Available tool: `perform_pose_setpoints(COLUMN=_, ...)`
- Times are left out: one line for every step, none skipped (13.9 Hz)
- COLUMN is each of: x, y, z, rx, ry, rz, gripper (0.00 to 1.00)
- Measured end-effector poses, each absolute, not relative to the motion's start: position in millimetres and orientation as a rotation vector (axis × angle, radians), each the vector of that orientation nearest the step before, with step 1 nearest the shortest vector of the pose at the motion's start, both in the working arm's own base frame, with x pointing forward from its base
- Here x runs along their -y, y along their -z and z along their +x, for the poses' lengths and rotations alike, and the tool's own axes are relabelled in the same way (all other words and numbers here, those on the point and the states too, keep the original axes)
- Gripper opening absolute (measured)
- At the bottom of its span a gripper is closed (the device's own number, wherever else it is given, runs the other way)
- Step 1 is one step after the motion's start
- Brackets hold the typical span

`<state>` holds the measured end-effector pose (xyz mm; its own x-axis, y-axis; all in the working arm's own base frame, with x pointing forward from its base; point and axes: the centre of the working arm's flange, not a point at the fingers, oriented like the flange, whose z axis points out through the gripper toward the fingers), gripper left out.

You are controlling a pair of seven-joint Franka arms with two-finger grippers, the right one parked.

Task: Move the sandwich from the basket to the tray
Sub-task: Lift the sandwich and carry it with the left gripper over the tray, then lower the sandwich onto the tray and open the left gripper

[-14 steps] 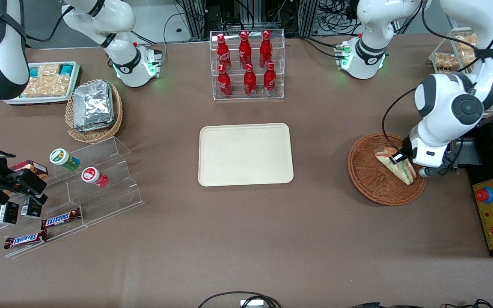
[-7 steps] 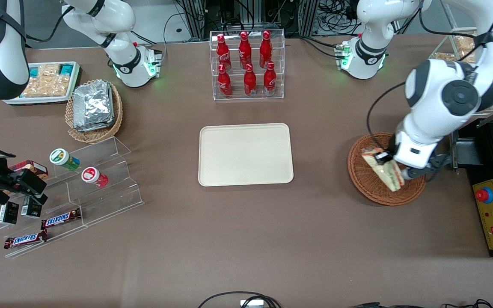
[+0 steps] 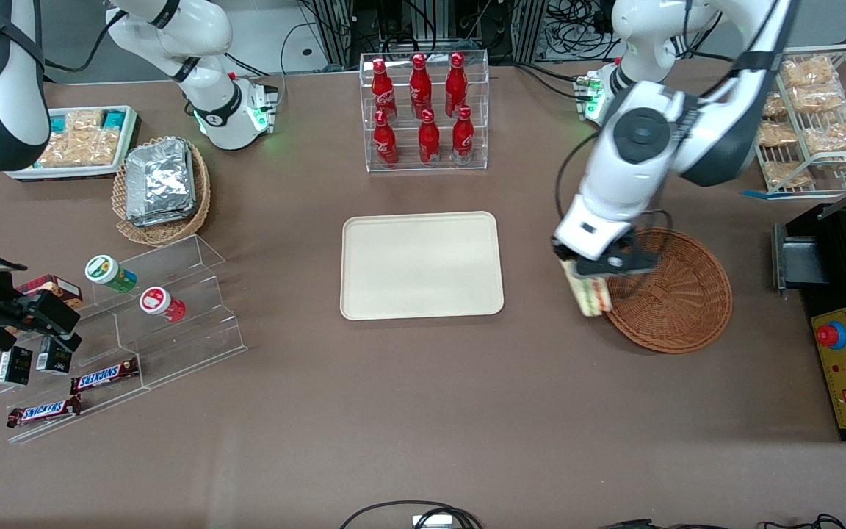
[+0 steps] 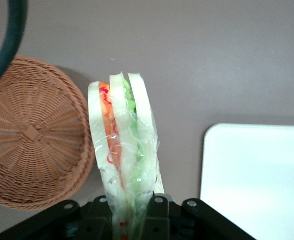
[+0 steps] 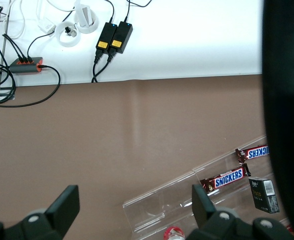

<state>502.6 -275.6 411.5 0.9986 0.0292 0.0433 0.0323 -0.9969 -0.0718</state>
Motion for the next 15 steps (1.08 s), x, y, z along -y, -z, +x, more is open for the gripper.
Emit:
perform_pose_setpoints(x=292.5, y=-405.5, z=494.2, rx=0.009, ry=0.056, rz=-3.065, gripper=0.19)
perform_pose_setpoints(x=307.7, y=-399.9, z=486.1, rx=-0.021, ry=0.046, rz=-3.065, gripper=0.19)
perform_pose_setpoints(x=320.7, y=-395.2, z=479.2, rx=-0.043, ry=0.038, rz=-3.069, gripper=0.19)
perform_pose_setpoints(x=333.7, y=-390.6, z=472.1, rx=-0.066, ry=0.033, rz=-3.075, gripper=0.19)
perform_pose_setpoints(x=347.6, y=-385.3, z=464.2, rx=-0.096, ry=0.028, rz=-3.082, gripper=0.19)
perform_pose_setpoints(x=363.0, y=-379.1, z=455.4, rx=-0.134, ry=0.023, rz=-3.092, gripper=0.19)
perform_pose_setpoints(x=378.1, y=-371.3, z=446.0, rx=-0.179, ry=0.013, rz=-3.099, gripper=0.19)
perform_pose_setpoints(x=392.3, y=-361.6, z=436.2, rx=-0.229, ry=0.001, rz=-3.100, gripper=0.19)
perform_pose_setpoints(x=404.8, y=-350.0, z=427.0, rx=-0.282, ry=-0.009, rz=-3.092, gripper=0.19)
perform_pose_setpoints(x=415.3, y=-337.4, z=419.2, rx=-0.328, ry=-0.020, rz=-3.084, gripper=0.19)
perform_pose_setpoints(x=424.6, y=-324.6, z=412.7, rx=-0.361, ry=-0.030, rz=-3.083, gripper=0.19)
perform_pose_setpoints(x=432.4, y=-312.4, z=407.3, rx=-0.380, ry=-0.037, rz=-3.084, gripper=0.19)
perform_pose_setpoints(x=437.9, y=-300.0, z=403.4, rx=-0.384, ry=-0.041, rz=-3.083, gripper=0.19)
perform_pose_setpoints(x=441.8, y=-287.1, z=400.3, rx=-0.381, ry=-0.044, rz=-3.078, gripper=0.19)
perform_pose_setpoints(x=445.3, y=-274.3, z=396.5, rx=-0.378, ry=-0.051, rz=-3.071, gripper=0.19)
